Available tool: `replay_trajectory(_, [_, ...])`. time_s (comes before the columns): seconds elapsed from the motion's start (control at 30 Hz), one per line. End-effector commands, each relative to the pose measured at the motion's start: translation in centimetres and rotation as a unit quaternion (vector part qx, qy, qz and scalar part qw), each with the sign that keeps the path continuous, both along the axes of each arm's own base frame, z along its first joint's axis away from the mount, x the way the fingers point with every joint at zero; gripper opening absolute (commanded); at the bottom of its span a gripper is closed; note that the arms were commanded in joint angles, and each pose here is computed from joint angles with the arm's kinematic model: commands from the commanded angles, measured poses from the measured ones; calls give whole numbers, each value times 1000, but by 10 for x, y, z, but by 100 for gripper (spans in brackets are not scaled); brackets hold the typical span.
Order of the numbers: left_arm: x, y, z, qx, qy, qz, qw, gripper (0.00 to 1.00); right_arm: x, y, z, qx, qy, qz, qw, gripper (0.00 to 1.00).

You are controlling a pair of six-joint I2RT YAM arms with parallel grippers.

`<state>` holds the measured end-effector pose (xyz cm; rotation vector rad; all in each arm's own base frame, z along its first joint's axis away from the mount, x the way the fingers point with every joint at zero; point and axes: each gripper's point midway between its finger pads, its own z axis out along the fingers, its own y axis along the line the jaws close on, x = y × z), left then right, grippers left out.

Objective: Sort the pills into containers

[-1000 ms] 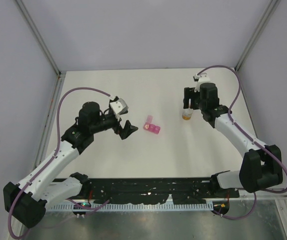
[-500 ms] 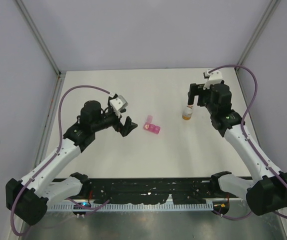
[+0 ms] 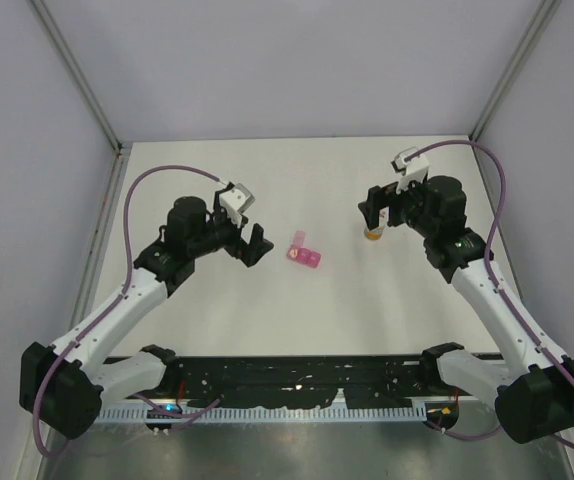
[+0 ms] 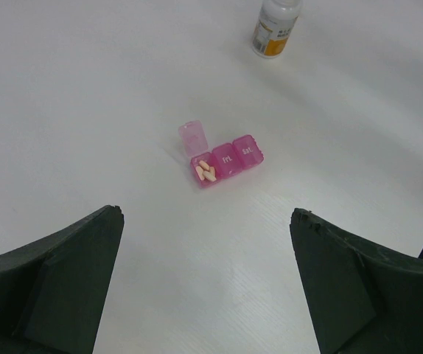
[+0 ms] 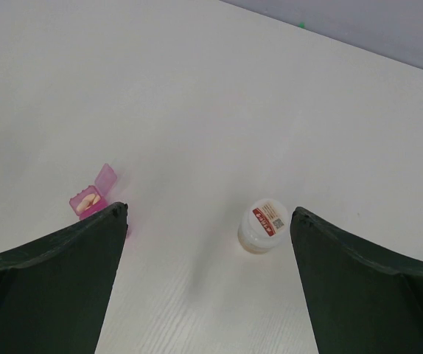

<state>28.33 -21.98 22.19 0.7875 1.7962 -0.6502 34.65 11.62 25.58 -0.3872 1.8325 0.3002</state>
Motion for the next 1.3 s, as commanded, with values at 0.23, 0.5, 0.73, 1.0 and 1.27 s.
replay_trajectory(0.23, [16, 18, 24, -32, -6, 47, 998, 100, -9, 56, -20, -66, -1, 154, 986, 95])
replay_trajectory(0.5, [19, 33, 22, -40, 11, 67, 997, 100, -29, 108, -43, -146, -2, 226, 963, 95])
replay_trajectory(0.73, [29, 51, 21, -54, 26, 104, 993, 100, -36, 139, -75, -167, 39, 278, 945, 95])
replay_trajectory(1.0, [35, 70, 13, -58, 33, 143, 987, 100, -26, 151, -96, -174, 65, 285, 940, 95])
replay_trajectory(1.27, [36, 71, 13, -75, 36, 144, 986, 100, -27, 149, -115, -179, 79, 284, 939, 95])
